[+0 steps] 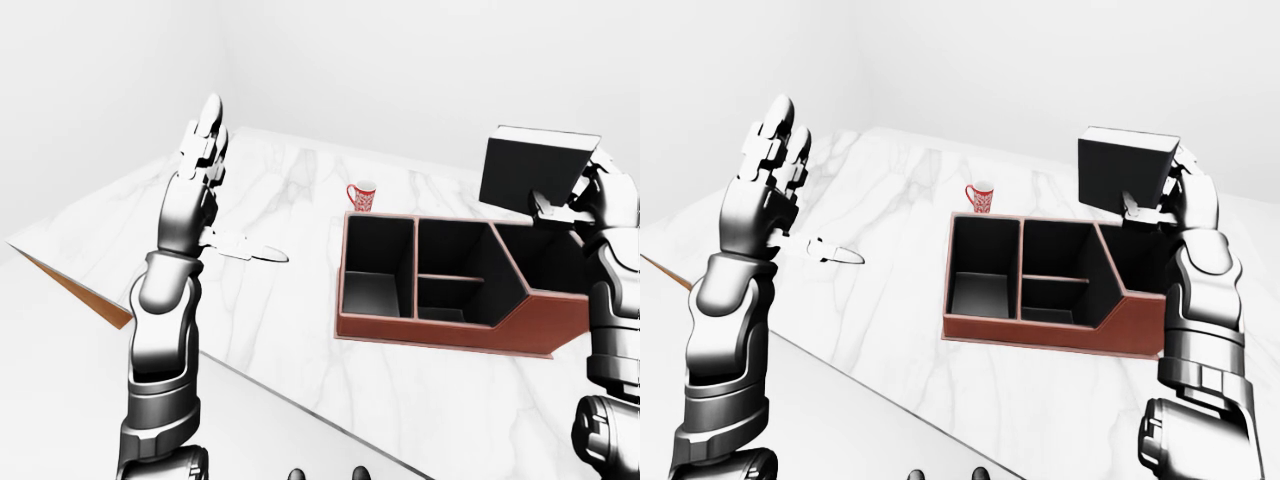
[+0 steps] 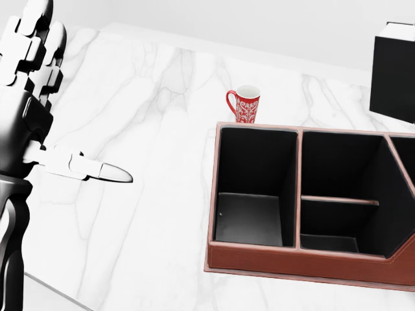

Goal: Pick up the book and place it in the right compartment of the caddy.

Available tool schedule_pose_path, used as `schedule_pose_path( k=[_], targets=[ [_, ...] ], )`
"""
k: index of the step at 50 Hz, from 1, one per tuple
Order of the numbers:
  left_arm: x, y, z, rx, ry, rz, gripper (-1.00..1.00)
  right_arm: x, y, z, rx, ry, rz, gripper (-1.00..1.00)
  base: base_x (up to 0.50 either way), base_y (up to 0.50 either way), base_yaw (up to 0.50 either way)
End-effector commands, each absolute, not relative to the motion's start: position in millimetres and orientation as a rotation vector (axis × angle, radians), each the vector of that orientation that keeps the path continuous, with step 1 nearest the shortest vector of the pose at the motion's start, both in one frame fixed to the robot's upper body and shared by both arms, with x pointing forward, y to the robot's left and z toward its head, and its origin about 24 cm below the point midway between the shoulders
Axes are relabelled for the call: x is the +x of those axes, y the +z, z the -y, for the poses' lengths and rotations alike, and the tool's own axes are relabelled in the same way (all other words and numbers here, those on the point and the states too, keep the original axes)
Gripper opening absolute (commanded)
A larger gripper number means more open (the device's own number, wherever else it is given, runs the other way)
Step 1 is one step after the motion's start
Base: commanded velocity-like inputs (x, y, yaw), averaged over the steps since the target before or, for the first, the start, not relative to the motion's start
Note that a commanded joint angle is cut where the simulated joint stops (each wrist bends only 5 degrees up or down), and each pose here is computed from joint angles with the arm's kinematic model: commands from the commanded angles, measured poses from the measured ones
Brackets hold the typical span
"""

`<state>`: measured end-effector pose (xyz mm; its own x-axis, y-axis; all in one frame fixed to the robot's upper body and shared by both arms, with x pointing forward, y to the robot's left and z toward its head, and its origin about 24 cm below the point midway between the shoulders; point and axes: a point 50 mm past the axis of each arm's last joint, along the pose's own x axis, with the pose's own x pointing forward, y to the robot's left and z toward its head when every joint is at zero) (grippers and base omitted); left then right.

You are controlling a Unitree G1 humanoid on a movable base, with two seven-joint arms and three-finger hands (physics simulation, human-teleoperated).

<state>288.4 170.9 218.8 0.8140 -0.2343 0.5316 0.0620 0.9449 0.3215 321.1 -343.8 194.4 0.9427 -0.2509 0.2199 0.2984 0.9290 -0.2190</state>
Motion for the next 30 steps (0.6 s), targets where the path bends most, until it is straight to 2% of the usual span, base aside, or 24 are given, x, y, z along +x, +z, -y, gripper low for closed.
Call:
schedule_pose_path(
  k=[1,24,26,28,30],
  targets=[
    [289,216,-172,0.299,-0.156,0.591,1.00,305,195,369,-0.224,-0.373,0.194,-1.00,0.00,0.00,0.00],
    [297,199,-174,0.297,-0.148,0.510,1.00,276,198,398,-0.247,-0.458,0.188,-1.00,0.00,0.00,0.00],
    [295,201,-173,0.300,-0.151,0.520,1.00,273,219,396,-0.279,-0.456,0.256,-1.00,0.00,0.00,0.00],
    [292,207,-172,0.306,-0.153,0.550,1.00,271,197,402,-0.253,-0.469,0.183,-1.00,0.00,0.00,0.00],
    [290,211,-171,0.310,-0.155,0.566,1.00,270,197,403,-0.252,-0.474,0.180,-1.00,0.00,0.00,0.00]
  ],
)
